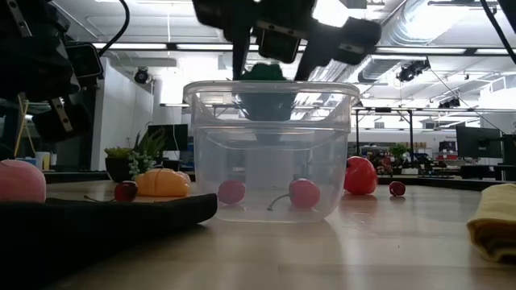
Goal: Pick and placing Produce into tupperware
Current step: Put the bell pepper into the transparent container
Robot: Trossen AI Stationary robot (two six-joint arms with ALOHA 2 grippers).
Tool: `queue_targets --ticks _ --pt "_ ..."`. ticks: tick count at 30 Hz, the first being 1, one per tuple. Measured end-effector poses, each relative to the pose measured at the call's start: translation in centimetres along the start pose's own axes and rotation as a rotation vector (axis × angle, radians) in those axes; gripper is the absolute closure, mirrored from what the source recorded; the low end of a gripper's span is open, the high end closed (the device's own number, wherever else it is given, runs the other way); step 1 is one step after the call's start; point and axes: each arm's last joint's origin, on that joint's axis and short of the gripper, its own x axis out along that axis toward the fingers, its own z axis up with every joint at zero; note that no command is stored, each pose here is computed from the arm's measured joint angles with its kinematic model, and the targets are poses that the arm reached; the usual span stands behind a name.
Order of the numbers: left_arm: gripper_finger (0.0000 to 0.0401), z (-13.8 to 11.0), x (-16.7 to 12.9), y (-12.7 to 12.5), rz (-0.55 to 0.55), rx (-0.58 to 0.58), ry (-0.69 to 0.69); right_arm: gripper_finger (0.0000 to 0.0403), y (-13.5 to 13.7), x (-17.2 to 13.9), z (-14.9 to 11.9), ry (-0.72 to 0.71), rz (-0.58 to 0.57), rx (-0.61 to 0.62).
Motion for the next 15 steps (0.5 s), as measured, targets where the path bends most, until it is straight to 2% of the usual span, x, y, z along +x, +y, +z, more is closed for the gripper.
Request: queue_targets --ticks 7,15 --pt "0.0400 0.0 0.0 0.0 -0.004 0.002 0.004 0.0190 0.0 1.7 0.0 0.017 -0.036 0.000" --pt "0.0400 0.0 0.0 0.0 -0.006 0.013 0.007 0.0190 -0.1 1.7 0.4 -0.002 -0.053 0.024"
